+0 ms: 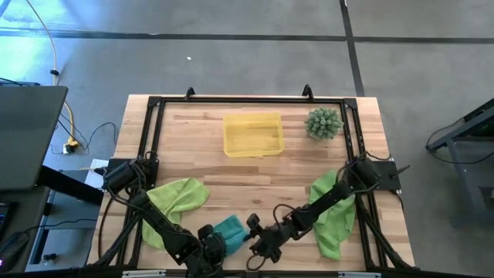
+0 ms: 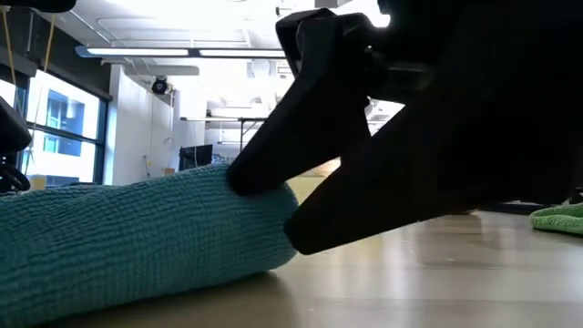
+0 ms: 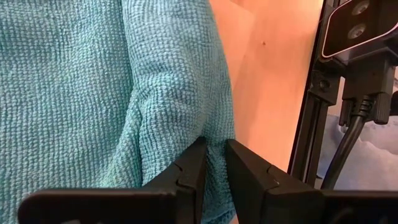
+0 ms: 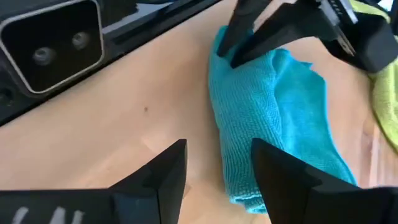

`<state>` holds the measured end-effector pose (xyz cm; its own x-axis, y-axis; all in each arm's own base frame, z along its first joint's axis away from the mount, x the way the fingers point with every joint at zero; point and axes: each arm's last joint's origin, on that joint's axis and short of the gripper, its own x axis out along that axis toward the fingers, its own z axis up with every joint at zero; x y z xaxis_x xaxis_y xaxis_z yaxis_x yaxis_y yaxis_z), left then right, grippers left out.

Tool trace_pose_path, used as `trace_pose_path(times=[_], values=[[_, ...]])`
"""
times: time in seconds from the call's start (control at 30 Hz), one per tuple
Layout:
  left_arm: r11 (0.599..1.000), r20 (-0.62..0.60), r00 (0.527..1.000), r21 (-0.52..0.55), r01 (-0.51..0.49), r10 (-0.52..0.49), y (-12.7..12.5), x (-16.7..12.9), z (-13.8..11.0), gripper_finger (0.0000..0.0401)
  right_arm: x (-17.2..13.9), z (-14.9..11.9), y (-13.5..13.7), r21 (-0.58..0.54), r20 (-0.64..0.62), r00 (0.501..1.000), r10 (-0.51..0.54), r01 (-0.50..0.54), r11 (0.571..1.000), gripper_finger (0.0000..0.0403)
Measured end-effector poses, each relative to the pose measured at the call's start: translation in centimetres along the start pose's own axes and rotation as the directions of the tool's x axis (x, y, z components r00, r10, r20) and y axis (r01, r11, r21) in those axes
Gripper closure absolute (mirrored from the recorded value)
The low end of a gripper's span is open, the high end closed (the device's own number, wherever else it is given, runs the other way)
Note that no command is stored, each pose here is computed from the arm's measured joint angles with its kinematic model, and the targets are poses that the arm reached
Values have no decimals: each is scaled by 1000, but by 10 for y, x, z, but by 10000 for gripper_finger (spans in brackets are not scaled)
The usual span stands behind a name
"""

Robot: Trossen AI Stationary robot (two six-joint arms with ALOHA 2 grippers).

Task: Roll microfiber towels into tight, uniform cylinder then place into a basket
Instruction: Roll the blue microfiber cloth

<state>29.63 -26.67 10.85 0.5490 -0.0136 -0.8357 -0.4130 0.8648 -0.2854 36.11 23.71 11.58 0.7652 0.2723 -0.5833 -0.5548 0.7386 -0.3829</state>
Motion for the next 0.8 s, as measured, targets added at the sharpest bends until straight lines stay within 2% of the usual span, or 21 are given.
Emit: trace_pose_path(times=[0.13,0.33,0.5,0.8], values=[[1000,0,1000,0,-1,1,0,0,0,348,0,1,0,-47,8,1000,-6,6,999,231],[1000,0,1000,1,-1,1,0,0,0,348,1,0,-6,-48,13,1000,-17,18,999,231],[1000,-1,1000,1,-2,2,0,0,0,348,2,0,-10,-107,24,999,-30,32,994,231],[1000,-1,1000,1,-2,2,0,0,0,348,16,-16,-15,-125,2,999,-40,40,991,231]])
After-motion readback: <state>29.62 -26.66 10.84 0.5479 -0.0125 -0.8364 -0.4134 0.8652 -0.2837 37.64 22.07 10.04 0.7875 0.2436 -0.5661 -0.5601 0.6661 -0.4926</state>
